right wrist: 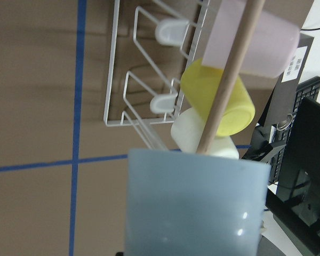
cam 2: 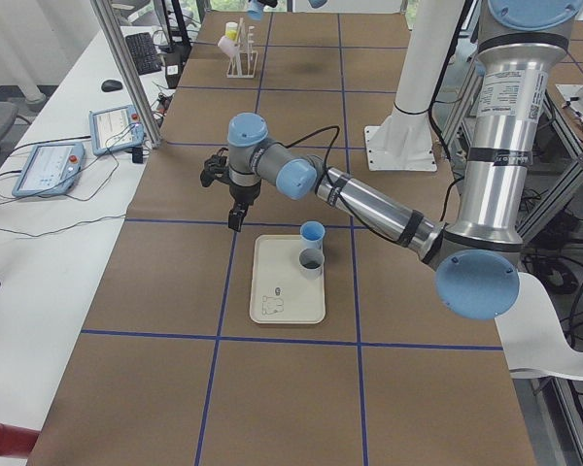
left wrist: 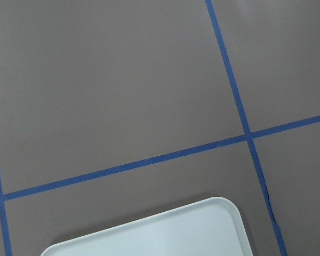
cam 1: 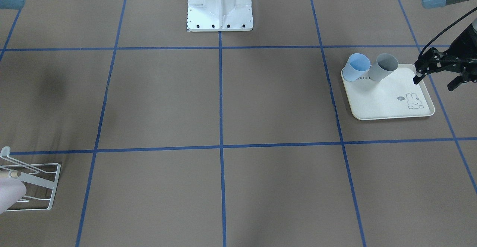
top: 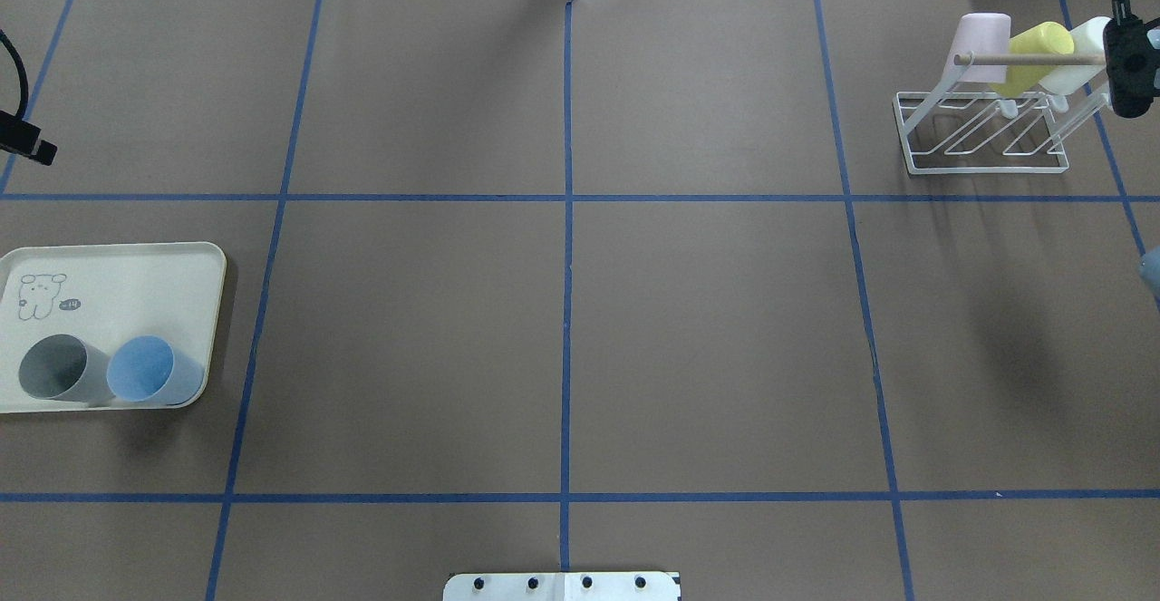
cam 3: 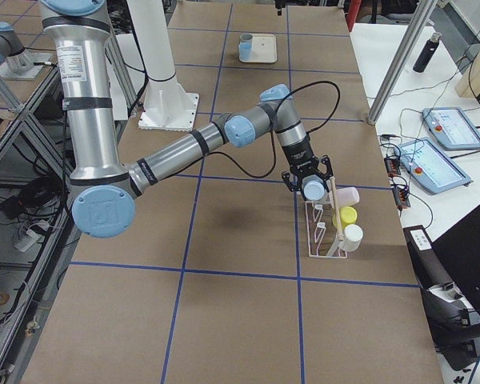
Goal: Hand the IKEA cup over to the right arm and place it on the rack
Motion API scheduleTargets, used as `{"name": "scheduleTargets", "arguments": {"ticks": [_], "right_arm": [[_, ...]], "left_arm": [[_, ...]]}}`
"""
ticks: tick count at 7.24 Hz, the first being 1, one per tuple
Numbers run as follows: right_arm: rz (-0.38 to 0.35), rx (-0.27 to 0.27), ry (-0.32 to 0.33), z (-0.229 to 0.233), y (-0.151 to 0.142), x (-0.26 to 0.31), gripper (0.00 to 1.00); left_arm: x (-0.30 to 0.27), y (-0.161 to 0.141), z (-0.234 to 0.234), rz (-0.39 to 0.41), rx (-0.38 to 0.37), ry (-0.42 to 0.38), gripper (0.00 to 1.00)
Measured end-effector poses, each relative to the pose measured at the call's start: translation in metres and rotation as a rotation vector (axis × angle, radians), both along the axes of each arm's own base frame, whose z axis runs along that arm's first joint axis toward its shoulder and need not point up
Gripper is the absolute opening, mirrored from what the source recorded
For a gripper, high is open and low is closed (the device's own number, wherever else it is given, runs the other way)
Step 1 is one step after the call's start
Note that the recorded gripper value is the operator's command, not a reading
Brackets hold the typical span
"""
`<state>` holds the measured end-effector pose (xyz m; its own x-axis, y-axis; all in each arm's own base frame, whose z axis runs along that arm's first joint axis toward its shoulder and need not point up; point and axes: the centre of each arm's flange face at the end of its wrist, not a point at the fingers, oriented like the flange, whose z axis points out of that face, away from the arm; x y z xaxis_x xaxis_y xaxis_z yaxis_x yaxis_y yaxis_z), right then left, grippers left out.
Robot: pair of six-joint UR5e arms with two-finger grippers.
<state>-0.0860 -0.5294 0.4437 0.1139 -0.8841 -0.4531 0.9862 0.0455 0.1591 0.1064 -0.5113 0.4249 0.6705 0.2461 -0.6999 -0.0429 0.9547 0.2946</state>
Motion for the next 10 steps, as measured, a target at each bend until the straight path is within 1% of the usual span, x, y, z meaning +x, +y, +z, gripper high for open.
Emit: {"name": "scheduleTargets", "arguments": {"ticks": [1,2,3,6,7,10], "right_arm": [[-0.035,0.004,0.085,0.012,-0.001,0.006,0.39],[-0.074,0.008,0.152,0.019,-0.005,0.009,0.39],[-0.1,0.015,0.194,0.02,-0.01,0.006,0.39],[-0.113,0.035,0.241,0.018,-0.037,-0.036,0.4],[-0.114,0.04,0.253,0.018,-0.041,-0.05,0.4],[-0.114,0.046,0.256,0.021,-0.041,-0.082,0.42]], "left_arm": [[0.0,0.0,-0.001,0.0,0.001,0.002,1.0],[0.0,0.0,-0.001,0.0,0.001,0.002,1.0],[0.0,0.0,-0.001,0.0,0.001,0.003,1.0],[0.0,0.001,-0.002,0.0,0.003,0.004,1.0],[0.0,0.002,-0.002,0.0,0.003,0.004,1.0],[-0.001,0.007,0.005,0.002,-0.009,0.003,1.0]]}}
